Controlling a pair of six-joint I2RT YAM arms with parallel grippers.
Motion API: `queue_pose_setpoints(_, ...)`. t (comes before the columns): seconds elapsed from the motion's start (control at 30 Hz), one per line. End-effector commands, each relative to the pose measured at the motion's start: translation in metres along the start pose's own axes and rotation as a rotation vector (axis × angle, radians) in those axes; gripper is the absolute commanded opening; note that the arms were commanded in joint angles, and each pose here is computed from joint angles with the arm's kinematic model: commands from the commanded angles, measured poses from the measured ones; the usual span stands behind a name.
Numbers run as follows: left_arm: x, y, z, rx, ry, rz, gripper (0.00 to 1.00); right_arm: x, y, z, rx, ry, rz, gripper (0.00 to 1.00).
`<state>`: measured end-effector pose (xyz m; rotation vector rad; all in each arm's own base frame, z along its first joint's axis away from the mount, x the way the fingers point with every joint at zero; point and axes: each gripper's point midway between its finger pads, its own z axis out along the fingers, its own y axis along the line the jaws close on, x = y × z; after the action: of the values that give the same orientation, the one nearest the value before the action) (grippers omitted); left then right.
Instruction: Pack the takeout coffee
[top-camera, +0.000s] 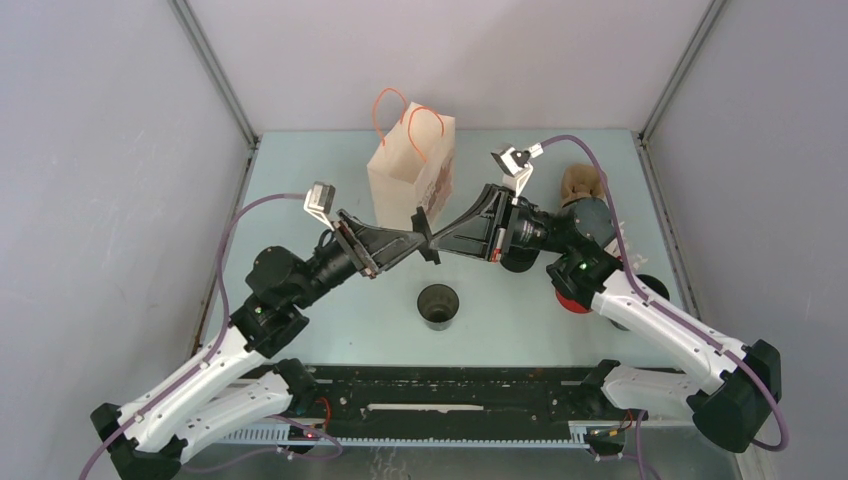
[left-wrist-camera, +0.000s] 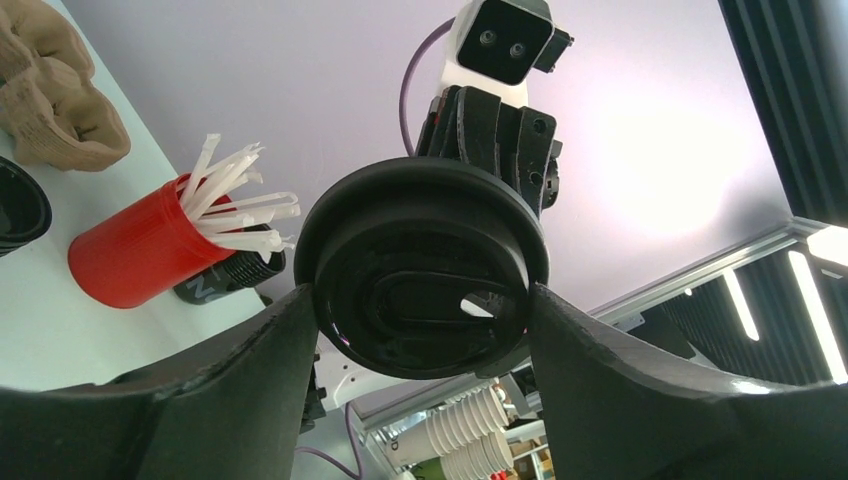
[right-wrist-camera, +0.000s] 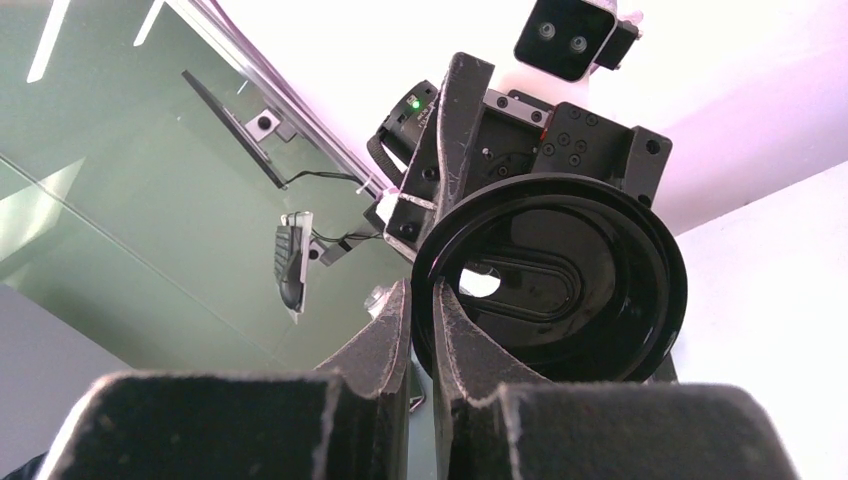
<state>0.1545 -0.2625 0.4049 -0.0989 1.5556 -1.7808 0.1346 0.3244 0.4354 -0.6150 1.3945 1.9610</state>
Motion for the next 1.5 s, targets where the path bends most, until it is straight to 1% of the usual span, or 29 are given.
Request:
queue_pose_setpoints(0.0,-0.005,-0.011,-0.003,0.04,-0.022,0.037,0.74,-0.001,0.008,0.0,-0.019,-0.018,-0.01,0.03)
queue_pose_setpoints(0.1,-0.006,-0.01,-0.002,0.029,-0.021,0.057,0.67,0.002,0.002,0.001,0.003,-0.008,-0.007,0.09)
queue_pose_setpoints(0.17,-0.006,-0.003,-0.002,-0.008,-0.019,0.081,0.66,0.004,-0.005,-0.001,0.037,-0.005,-0.018,0.19)
queue_pose_setpoints(0.2,-0.006,0.001,-0.002,-0.031,-0.017,0.096,0.66,0.005,-0.011,-0.003,0.072,-0.007,-0.02,0.27)
queue_pose_setpoints(0.27,-0.007,0.009,-0.006,-0.08,-0.017,0.132,0.65,0.005,-0.024,-0.009,0.145,-0.011,-0.03,0.47)
queue_pose_setpoints(0.3,-0.007,0.014,-0.008,-0.106,-0.016,0.151,0.65,0.005,-0.031,-0.014,0.184,-0.01,-0.029,0.55)
queue_pose_setpoints(0.33,-0.007,0.022,-0.011,-0.144,-0.013,0.172,0.65,0.004,-0.037,-0.02,0.218,-0.009,-0.034,0.62)
queue_pose_setpoints(0.4,-0.004,0.037,-0.018,-0.218,0.014,0.222,0.67,0.002,-0.048,-0.036,0.3,-0.009,-0.064,0.67)
queue_pose_setpoints(0.47,0.001,0.055,-0.027,-0.301,0.059,0.282,0.65,-0.003,-0.057,-0.058,0.397,-0.017,-0.133,0.68)
queue_pose_setpoints(0.57,0.013,0.09,-0.048,-0.482,0.173,0.379,0.6,-0.002,-0.072,-0.104,0.617,0.002,-0.222,0.67)
queue_pose_setpoints(0.6,0.017,0.107,-0.054,-0.568,0.224,0.445,0.59,-0.002,-0.077,-0.118,0.683,0.009,-0.264,0.67)
queue_pose_setpoints(0.67,0.025,0.124,-0.066,-0.702,0.312,0.546,0.59,0.004,-0.088,-0.142,0.801,0.046,-0.314,0.66)
queue_pose_setpoints(0.8,0.053,0.162,-0.06,-0.859,0.54,0.636,0.59,0.02,-0.107,-0.176,0.959,0.136,-0.349,0.66)
queue_pose_setpoints(0.87,0.057,0.175,-0.052,-0.917,0.592,0.689,0.6,0.024,-0.109,-0.185,0.994,0.135,-0.356,0.65)
queue_pose_setpoints(1.0,0.07,0.202,-0.039,-0.986,0.694,0.735,0.61,0.031,-0.106,-0.188,0.965,0.097,-0.384,0.65)
queue_pose_setpoints(1.13,0.076,0.22,-0.031,-1.042,0.766,0.779,0.62,0.032,-0.109,-0.202,1.031,0.089,-0.403,0.66)
queue_pose_setpoints(1.2,0.077,0.226,-0.029,-1.067,0.794,0.8,0.6,0.032,-0.11,-0.208,1.054,0.081,-0.416,0.66)
queue_pose_setpoints(1.3,0.08,0.231,-0.029,-1.089,0.819,0.825,0.6,0.032,-0.112,-0.213,1.074,0.078,-0.429,0.66)
queue_pose_setpoints(1.47,0.088,0.23,-0.02,-1.056,0.842,0.816,0.61,0.032,-0.112,-0.212,1.069,0.078,-0.428,0.66)
